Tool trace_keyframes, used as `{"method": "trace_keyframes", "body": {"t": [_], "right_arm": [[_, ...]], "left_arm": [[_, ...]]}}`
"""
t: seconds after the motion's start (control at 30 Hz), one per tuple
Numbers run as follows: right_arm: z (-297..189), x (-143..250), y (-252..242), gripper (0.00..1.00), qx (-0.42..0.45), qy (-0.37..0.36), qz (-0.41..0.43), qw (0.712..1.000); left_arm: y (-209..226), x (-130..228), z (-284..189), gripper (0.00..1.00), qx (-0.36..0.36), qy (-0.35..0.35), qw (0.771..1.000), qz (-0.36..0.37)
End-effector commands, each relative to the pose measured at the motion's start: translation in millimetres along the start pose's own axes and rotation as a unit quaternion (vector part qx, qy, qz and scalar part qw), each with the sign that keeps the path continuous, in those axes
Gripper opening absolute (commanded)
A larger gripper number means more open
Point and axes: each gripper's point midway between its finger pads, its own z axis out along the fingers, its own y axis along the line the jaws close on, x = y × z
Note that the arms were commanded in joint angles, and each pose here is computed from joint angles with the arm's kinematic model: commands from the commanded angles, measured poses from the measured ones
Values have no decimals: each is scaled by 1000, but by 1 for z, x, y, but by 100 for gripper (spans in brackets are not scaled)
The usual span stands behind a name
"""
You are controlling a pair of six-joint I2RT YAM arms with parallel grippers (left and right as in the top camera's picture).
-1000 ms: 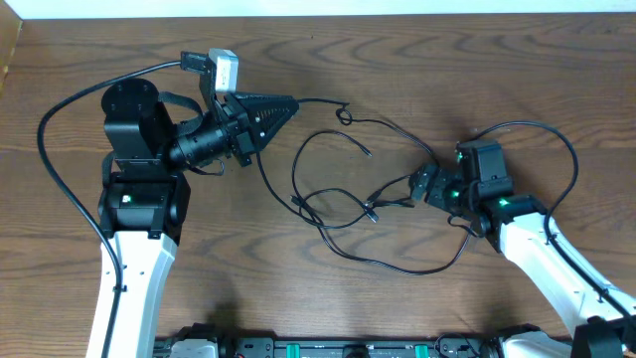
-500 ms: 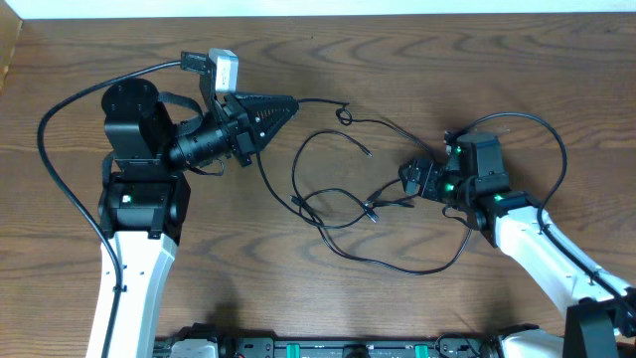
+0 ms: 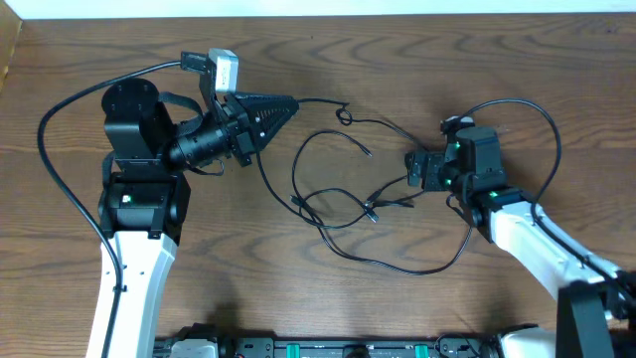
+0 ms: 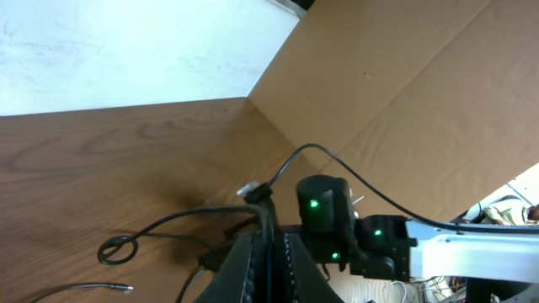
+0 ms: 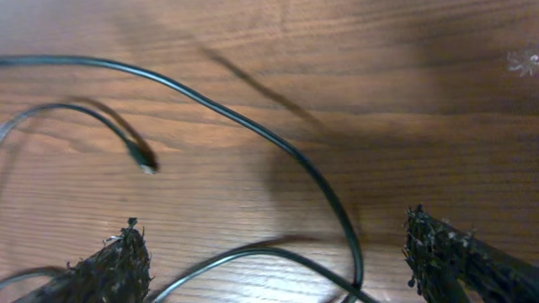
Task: Untangle cables
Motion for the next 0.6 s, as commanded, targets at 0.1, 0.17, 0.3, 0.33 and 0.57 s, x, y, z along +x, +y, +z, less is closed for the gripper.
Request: {"method": "trace_keyframes", "body": {"t": [0.1,0.17,0.3,0.33,0.57], "right_arm": [[16,14,-13,86,23,24,-24,999],[17,14,-14,80,23,24,-24,999],[17,15,-16,68,25,25,-21,999],[17,16,-17,64,27,27,-21,999],[26,29,-25,57,37,50,-18,998]], "left_arm": [[-5,-2,-2,8,9,0,1000,4],[-5,-2,-2,8,9,0,1000,4],[-5,-2,-2,8,9,0,1000,4],[-5,-2,-2,8,9,0,1000,4],[-5,-2,-2,8,9,0,1000,4]]}}
